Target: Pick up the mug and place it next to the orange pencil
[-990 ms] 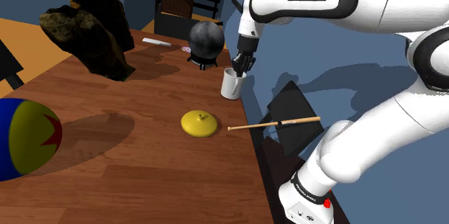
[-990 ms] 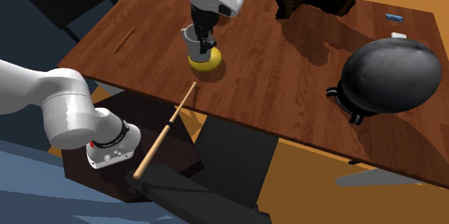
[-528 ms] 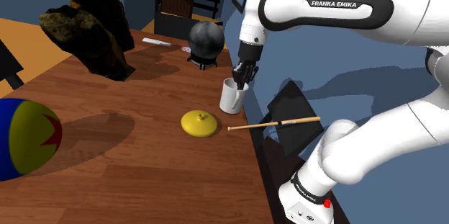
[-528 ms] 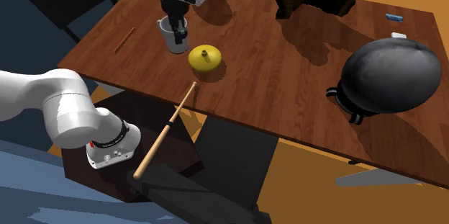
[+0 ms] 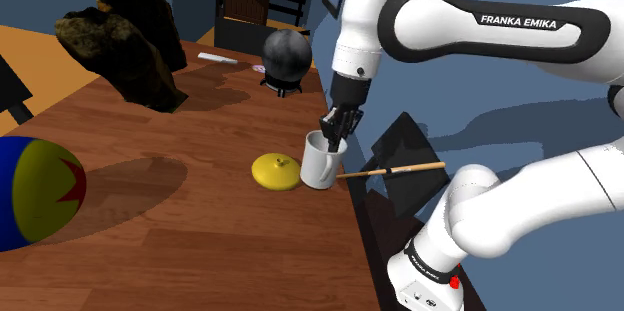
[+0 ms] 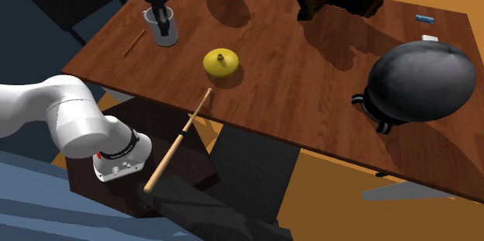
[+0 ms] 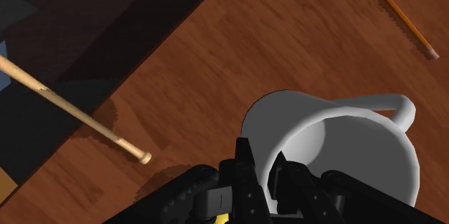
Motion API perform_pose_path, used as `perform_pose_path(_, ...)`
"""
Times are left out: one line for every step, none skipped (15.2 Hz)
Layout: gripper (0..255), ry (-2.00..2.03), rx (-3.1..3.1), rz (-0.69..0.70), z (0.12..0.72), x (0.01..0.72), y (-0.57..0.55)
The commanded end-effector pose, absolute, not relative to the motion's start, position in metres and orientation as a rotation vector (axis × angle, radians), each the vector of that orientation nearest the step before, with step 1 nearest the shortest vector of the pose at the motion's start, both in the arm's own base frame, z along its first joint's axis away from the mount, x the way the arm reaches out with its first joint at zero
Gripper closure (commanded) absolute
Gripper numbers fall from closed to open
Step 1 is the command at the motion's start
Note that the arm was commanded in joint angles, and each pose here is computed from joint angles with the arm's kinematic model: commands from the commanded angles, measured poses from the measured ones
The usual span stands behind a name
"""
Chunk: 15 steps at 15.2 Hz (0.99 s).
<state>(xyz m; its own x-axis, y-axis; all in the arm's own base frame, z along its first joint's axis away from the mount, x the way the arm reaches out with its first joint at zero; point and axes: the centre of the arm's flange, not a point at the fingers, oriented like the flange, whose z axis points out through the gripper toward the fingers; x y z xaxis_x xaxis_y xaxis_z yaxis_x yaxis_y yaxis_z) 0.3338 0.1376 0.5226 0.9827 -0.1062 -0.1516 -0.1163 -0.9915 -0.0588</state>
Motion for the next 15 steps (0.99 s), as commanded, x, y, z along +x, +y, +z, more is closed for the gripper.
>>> perform_pose_path(255, 0.175, -3.060, 0.229, 0.522, 0.318, 0.157)
perform_pose_path(255, 0.175, -3.060, 0.229, 0.522, 0.310, 0.168)
perform_pose_path(255, 0.175, -3.060, 0.229, 0.522, 0.303, 0.179)
perform_pose_path(255, 0.175, -3.060, 0.229, 0.522, 0.296, 0.190)
perform_pose_path(255, 0.175, -3.060, 0.229, 0.522, 0.288, 0.201)
perform_pose_path(255, 0.175, -3.060, 0.229, 0.522, 0.281, 0.212)
perform_pose_path(255, 0.175, -3.060, 0.229, 0.522, 0.274, 0.223)
perform_pose_path(255, 0.175, -3.060, 0.229, 0.522, 0.267, 0.234)
perform_pose_path(255, 0.175, -3.060, 0.229, 0.522, 0.259, 0.245)
perform_pose_path(255, 0.175, -3.060, 0.229, 0.522, 0.252, 0.256)
perform_pose_path(255, 0.175, -3.060, 0.229, 0.522, 0.245, 0.267)
perform_pose_path(255, 0.175, -3.060, 0.229, 0.522, 0.237, 0.278)
perform_pose_path(255, 0.175, -3.060, 0.229, 0.522, 0.230, 0.289)
perform_pose_path(255, 0.175, -3.060, 0.229, 0.522, 0.223, 0.300)
perform_pose_path(255, 0.175, -3.060, 0.229, 0.522, 0.215, 0.311)
